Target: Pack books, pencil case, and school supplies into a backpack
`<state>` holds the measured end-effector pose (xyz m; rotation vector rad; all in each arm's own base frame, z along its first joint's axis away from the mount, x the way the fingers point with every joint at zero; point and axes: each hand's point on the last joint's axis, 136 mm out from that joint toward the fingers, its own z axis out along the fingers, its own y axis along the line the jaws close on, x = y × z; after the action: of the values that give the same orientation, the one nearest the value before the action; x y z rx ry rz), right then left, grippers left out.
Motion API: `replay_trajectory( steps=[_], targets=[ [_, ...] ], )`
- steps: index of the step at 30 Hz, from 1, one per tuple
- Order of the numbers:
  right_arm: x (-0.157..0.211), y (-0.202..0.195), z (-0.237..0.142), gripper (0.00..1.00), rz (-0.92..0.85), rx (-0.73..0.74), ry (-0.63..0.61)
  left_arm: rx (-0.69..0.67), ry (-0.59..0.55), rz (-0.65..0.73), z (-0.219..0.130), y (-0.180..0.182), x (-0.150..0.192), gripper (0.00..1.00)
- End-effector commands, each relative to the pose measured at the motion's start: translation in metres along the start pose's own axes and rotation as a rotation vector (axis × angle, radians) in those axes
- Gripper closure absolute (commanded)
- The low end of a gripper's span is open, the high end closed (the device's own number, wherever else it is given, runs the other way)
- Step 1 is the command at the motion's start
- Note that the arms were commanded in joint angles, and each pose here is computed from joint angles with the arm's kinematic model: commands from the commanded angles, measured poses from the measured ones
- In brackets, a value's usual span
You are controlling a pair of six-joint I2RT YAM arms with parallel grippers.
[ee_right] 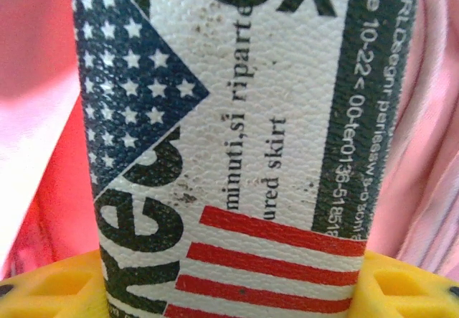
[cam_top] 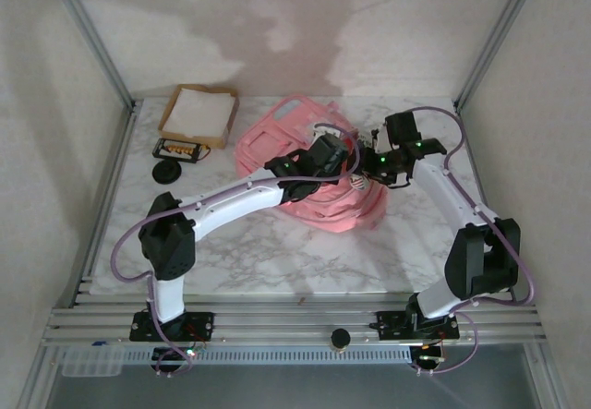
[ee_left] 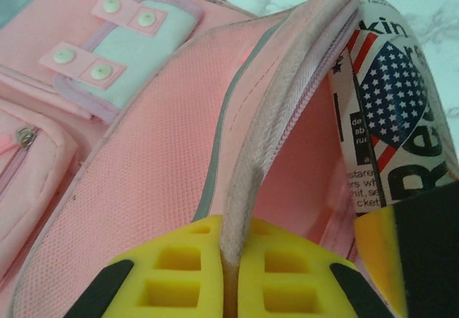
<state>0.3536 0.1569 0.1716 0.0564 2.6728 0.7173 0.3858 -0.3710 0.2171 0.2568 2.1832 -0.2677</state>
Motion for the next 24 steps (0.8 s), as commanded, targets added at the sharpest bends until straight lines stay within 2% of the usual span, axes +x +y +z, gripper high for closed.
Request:
replay_trajectory(
  steps=[1,3,5,8,9,11,15,16,18,19,24],
  targets=[
    [-0.011,0.022,0.01,0.4,-0.067,-0.111,0.008,0.122,-0.098,-0.146,-0.025,-0.012,-0.034,1.0],
    [-0.005,0.034,0.022,0.39,-0.099,-0.13,0.038,0.159,-0.096,-0.165,-0.026,-0.017,-0.033,1.0],
    [0.006,0.053,0.03,0.32,-0.14,-0.168,0.064,0.152,-0.091,-0.181,-0.024,-0.015,-0.031,1.0],
    [0.006,0.037,0.038,0.31,-0.093,-0.135,0.062,0.171,-0.092,-0.21,-0.024,-0.014,-0.033,1.0],
    [0.003,0.03,0.038,0.28,-0.075,-0.131,0.05,0.181,-0.089,-0.219,-0.024,-0.016,-0.033,1.0],
    [-0.002,0.029,0.033,0.16,-0.07,-0.154,0.023,0.186,-0.089,-0.23,-0.023,-0.016,-0.033,1.0],
    [0.0,0.036,0.022,0.09,-0.063,-0.239,0.004,0.182,-0.077,-0.231,-0.02,-0.016,-0.03,1.0],
    [0.002,0.034,0.02,0.1,-0.053,-0.257,0.009,0.176,-0.076,-0.236,-0.019,-0.015,-0.03,1.0],
    [0.008,0.031,0.021,0.23,-0.021,-0.308,0.018,0.183,-0.077,-0.24,-0.019,-0.015,-0.029,1.0],
    [0.011,0.03,0.02,0.25,-0.011,-0.326,0.028,0.183,-0.075,-0.241,-0.019,-0.014,-0.028,1.0],
    [0.012,0.048,-0.007,0.25,-0.002,-0.435,-0.011,0.183,-0.048,-0.246,-0.014,-0.015,-0.02,1.0]
  ],
)
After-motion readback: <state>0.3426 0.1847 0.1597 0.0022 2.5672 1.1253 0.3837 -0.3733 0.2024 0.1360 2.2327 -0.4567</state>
